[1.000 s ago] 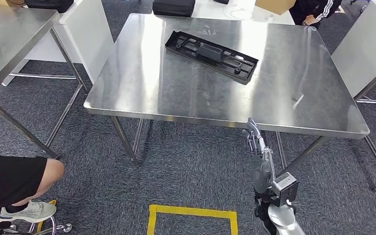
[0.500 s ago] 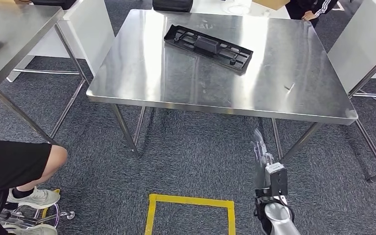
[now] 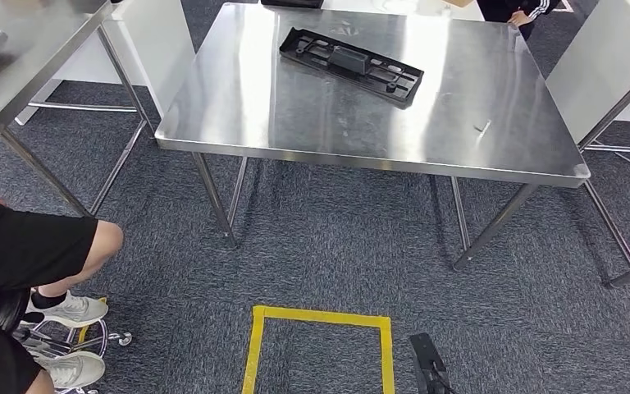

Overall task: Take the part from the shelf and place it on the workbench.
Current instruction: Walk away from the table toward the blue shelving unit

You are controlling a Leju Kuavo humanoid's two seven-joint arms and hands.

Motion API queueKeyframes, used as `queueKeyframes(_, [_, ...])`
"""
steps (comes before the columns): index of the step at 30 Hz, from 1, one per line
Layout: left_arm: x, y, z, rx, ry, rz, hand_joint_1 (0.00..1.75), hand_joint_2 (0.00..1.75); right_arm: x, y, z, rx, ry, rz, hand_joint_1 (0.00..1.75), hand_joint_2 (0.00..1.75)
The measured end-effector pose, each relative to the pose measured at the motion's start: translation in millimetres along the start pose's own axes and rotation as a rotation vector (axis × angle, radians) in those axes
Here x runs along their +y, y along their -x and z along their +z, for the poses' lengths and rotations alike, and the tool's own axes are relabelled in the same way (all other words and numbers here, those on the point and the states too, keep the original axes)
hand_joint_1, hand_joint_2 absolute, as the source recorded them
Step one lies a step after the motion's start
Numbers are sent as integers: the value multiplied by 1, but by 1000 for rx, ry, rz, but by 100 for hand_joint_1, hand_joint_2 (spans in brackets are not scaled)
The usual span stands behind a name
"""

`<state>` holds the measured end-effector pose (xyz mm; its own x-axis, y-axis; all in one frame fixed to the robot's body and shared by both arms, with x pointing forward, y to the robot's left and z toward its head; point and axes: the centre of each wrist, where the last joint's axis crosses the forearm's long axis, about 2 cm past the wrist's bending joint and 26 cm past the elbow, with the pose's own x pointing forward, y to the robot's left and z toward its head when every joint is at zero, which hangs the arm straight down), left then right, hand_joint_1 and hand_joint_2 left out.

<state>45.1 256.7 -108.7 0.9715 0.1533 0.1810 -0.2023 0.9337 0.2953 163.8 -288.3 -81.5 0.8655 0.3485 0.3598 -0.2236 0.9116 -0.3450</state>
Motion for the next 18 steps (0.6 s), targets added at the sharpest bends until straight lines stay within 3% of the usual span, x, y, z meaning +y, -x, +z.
queueKeyframes(6, [-3, 3, 2, 5, -16, 12, 0, 0, 15, 31, 5, 92, -117, 211, 0, 0])
queueKeyframes(18, [-2, 1, 1, -49, 48, 26, 0, 0, 22, 71, 13, 217, -206, 239, 0, 0])
